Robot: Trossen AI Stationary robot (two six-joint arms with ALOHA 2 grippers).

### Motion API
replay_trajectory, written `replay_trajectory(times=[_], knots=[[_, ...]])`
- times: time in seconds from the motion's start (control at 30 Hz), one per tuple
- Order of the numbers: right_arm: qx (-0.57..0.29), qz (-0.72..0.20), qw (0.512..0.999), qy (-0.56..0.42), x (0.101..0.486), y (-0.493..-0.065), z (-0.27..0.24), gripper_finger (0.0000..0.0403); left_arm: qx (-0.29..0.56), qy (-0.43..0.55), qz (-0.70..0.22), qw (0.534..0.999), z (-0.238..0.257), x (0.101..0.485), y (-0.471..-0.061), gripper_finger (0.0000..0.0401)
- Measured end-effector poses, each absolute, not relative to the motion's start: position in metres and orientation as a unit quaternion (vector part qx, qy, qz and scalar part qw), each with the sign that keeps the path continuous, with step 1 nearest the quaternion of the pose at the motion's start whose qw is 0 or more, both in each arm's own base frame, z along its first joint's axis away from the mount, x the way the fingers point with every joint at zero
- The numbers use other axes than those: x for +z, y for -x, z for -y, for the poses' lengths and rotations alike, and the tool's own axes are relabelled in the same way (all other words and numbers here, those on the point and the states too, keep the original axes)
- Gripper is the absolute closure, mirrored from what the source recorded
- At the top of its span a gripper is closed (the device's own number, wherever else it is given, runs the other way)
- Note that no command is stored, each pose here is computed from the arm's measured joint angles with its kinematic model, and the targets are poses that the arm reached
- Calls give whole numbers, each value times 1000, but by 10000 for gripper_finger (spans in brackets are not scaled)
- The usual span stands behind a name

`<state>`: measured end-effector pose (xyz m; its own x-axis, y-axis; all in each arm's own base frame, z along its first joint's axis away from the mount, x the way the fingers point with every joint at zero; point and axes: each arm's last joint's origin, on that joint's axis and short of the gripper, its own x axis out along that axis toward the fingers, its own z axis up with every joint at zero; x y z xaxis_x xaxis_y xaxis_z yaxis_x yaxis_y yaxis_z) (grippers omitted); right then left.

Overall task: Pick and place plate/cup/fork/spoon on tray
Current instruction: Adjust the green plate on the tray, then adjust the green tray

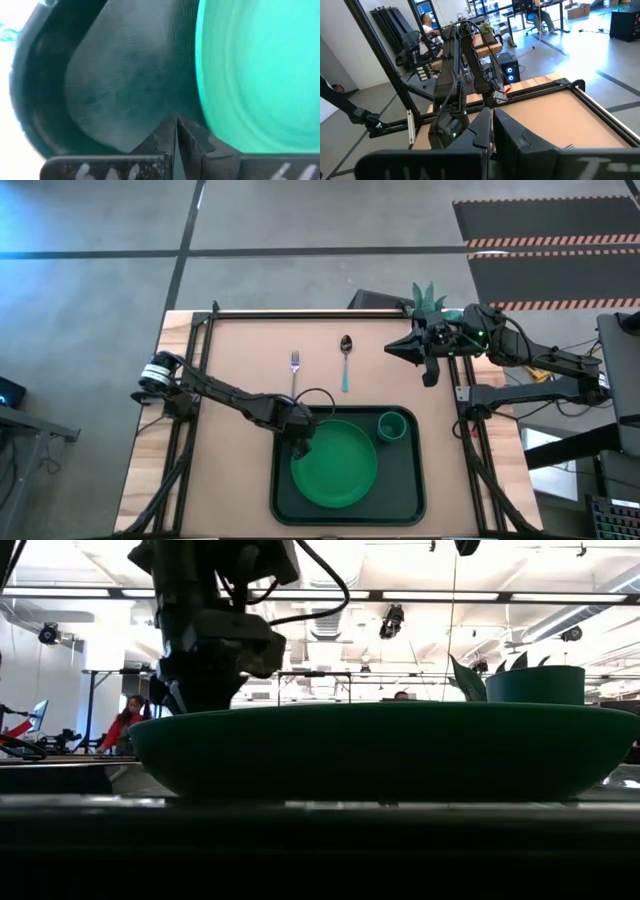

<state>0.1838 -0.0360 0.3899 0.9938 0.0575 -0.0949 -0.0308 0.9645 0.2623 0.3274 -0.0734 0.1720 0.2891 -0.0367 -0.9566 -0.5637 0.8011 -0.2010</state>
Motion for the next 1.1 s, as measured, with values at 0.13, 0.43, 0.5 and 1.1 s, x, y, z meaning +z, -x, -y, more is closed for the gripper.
replay_trajectory(times=[0.13, 0.43, 0.5, 1.1], knots=[[22, -51, 990, -130, 390, -183, 36, 394, 166, 280, -563, 760, 78, 164, -334, 401], [22, -57, 989, -131, 389, -183, 36, 394, 127, 318, -517, 785, 91, 163, -359, 401], [21, -57, 989, -131, 389, -183, 36, 394, 121, 323, -504, 792, 92, 166, -365, 401], [18, -65, 989, -132, 388, -181, 35, 394, 223, 259, -558, 756, 72, 167, -349, 401]])
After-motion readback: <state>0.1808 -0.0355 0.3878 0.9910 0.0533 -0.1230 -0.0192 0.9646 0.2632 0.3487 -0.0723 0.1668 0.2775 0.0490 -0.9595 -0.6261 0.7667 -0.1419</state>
